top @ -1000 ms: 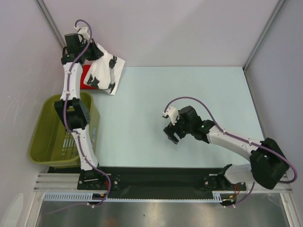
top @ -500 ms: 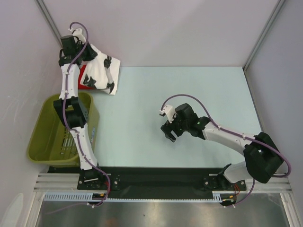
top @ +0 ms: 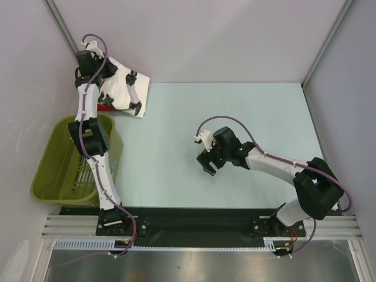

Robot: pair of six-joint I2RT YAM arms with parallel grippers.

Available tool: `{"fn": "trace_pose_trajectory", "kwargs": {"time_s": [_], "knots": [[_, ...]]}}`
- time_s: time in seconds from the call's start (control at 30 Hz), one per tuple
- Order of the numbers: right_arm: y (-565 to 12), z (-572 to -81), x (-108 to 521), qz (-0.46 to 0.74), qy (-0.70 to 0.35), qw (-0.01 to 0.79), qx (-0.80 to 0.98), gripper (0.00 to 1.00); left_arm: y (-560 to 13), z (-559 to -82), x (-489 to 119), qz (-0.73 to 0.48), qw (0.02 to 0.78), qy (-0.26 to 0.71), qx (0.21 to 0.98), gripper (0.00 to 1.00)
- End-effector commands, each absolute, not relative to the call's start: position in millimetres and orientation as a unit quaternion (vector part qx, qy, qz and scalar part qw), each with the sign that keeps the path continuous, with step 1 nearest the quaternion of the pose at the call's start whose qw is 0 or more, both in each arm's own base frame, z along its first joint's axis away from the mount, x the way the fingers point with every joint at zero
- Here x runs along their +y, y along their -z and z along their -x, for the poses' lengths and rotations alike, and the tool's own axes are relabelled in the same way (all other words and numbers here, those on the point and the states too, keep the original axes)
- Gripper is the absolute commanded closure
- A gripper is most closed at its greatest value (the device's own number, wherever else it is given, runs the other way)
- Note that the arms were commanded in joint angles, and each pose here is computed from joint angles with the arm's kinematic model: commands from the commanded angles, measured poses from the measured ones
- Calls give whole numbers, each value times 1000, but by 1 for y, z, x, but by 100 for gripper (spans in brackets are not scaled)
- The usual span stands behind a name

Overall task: Fold and stack the t-shirts
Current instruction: Neatly place the folded tshirt to the corner

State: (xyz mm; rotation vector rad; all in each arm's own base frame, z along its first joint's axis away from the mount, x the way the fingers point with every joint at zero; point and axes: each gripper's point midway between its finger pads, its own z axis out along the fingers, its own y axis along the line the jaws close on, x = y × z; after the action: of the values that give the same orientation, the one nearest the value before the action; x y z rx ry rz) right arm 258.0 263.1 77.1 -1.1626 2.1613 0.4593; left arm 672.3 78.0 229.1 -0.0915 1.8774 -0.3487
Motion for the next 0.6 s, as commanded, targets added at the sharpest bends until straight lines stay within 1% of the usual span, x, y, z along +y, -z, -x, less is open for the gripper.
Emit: {"fn": "trace_pose_trajectory", "kwargs": {"time_s": [0.0,0.17,0.37,0.57], "knots": [[-94,-266,279,441,-188,331,813,11,-276,-690,92,44,649,137,747,100],[-90,-266,278,442,-183,322,817,11,-263,-694,103,61,647,119,751,100],[-86,-269,279,442,-180,316,820,11,-253,-694,132,97,653,82,747,100],[-86,-273,284,445,-180,312,820,11,-246,-698,147,112,658,87,739,100]]}}
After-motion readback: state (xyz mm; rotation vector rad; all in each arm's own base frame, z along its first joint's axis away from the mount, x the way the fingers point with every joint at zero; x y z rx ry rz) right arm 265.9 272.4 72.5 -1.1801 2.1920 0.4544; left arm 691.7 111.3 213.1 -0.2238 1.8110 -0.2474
